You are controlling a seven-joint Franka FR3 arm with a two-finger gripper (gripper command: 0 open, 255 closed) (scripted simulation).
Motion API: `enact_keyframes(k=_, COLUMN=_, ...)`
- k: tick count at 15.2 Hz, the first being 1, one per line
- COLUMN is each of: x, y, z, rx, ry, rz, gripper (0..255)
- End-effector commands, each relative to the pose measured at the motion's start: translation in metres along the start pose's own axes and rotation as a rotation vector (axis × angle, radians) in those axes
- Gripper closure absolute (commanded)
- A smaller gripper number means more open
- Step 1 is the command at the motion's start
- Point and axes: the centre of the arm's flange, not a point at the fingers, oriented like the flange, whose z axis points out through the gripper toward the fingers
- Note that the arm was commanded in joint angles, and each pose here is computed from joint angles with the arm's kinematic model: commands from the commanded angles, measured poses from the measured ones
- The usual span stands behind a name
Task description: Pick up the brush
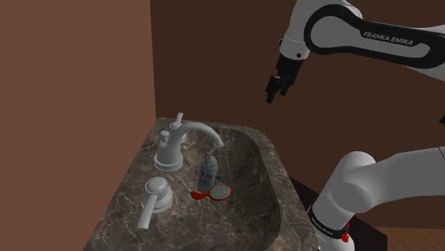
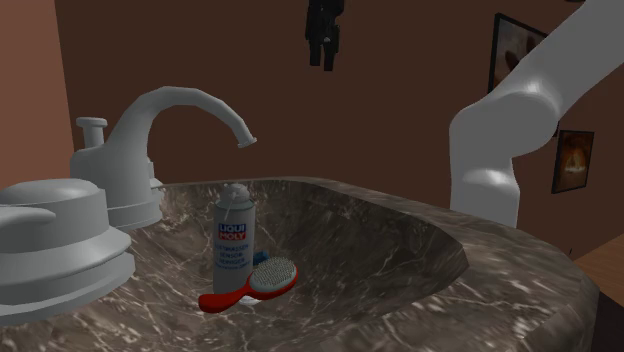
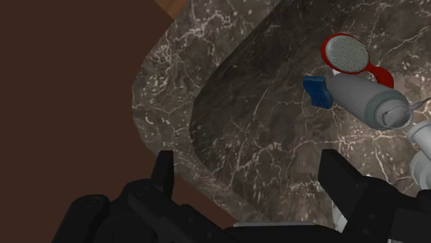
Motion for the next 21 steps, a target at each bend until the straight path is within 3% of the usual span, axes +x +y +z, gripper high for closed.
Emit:
enact_keyframes(k=1, x=0.000, y=0.000, z=0.000, rx=0.000, ry=0.000, rz=0.000, gripper=0)
enact_keyframes(k=21, x=0.023, y=-0.102, z=0.226, rx=0.263, ry=0.008, rz=-0.309, gripper=0)
